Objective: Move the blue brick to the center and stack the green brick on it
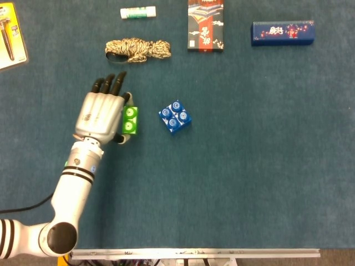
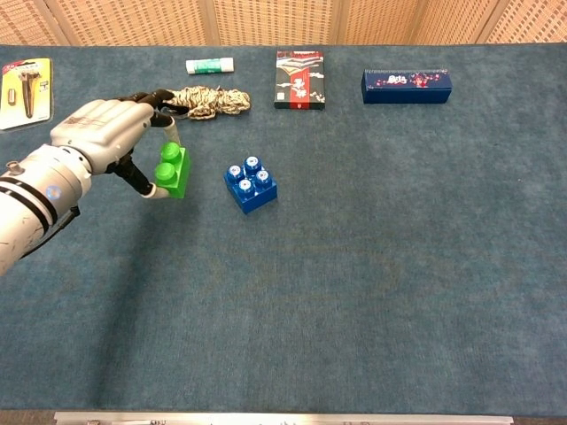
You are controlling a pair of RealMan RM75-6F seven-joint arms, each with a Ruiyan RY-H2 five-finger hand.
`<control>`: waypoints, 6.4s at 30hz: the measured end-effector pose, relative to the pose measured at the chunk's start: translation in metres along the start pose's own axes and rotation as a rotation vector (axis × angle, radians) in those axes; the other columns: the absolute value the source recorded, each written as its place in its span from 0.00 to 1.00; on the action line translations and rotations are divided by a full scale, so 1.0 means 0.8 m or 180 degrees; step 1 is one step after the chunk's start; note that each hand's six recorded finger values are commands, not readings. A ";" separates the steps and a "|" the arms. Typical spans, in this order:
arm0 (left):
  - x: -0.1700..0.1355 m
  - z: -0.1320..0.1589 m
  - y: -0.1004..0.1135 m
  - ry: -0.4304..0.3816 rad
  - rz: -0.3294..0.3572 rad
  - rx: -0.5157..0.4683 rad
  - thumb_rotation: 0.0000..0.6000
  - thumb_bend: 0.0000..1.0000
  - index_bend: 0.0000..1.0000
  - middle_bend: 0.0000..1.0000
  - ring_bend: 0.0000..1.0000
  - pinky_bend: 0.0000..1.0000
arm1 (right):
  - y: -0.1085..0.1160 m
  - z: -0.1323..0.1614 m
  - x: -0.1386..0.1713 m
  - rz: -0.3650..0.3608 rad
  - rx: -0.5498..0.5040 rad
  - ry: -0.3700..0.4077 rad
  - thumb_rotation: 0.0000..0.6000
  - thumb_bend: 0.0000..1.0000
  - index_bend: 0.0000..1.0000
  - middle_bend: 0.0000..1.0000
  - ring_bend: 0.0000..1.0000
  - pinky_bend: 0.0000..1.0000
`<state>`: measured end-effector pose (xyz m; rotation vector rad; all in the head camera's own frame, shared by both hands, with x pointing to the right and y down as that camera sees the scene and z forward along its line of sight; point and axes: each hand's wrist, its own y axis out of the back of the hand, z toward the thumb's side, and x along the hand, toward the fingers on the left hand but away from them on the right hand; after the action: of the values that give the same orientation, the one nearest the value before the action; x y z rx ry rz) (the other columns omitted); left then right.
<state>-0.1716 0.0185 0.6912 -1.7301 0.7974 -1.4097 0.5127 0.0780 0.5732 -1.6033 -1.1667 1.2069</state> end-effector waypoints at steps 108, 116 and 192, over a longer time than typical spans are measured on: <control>0.077 0.029 0.024 -0.2099 -0.0091 0.0043 1.00 0.13 0.52 0.00 0.00 0.10 | -0.023 -0.025 -0.034 0.0190 0.0039 -0.0359 1.00 0.00 0.14 0.09 0.00 0.00; 0.090 0.028 0.030 -0.2269 -0.0069 0.0189 1.00 0.13 0.53 0.00 0.00 0.10 | -0.024 -0.035 -0.040 0.0216 0.0023 -0.0447 1.00 0.00 0.14 0.09 0.00 0.00; 0.155 0.054 0.033 -0.3023 -0.0089 0.1344 1.00 0.13 0.59 0.00 0.00 0.17 | -0.033 -0.068 -0.064 0.0347 -0.0052 -0.0759 1.00 0.00 0.14 0.09 0.00 0.00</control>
<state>-0.1051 -0.0921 0.7278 -1.7763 -0.0474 -0.5553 0.5537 0.0317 0.6225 -1.5840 -1.2518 1.4951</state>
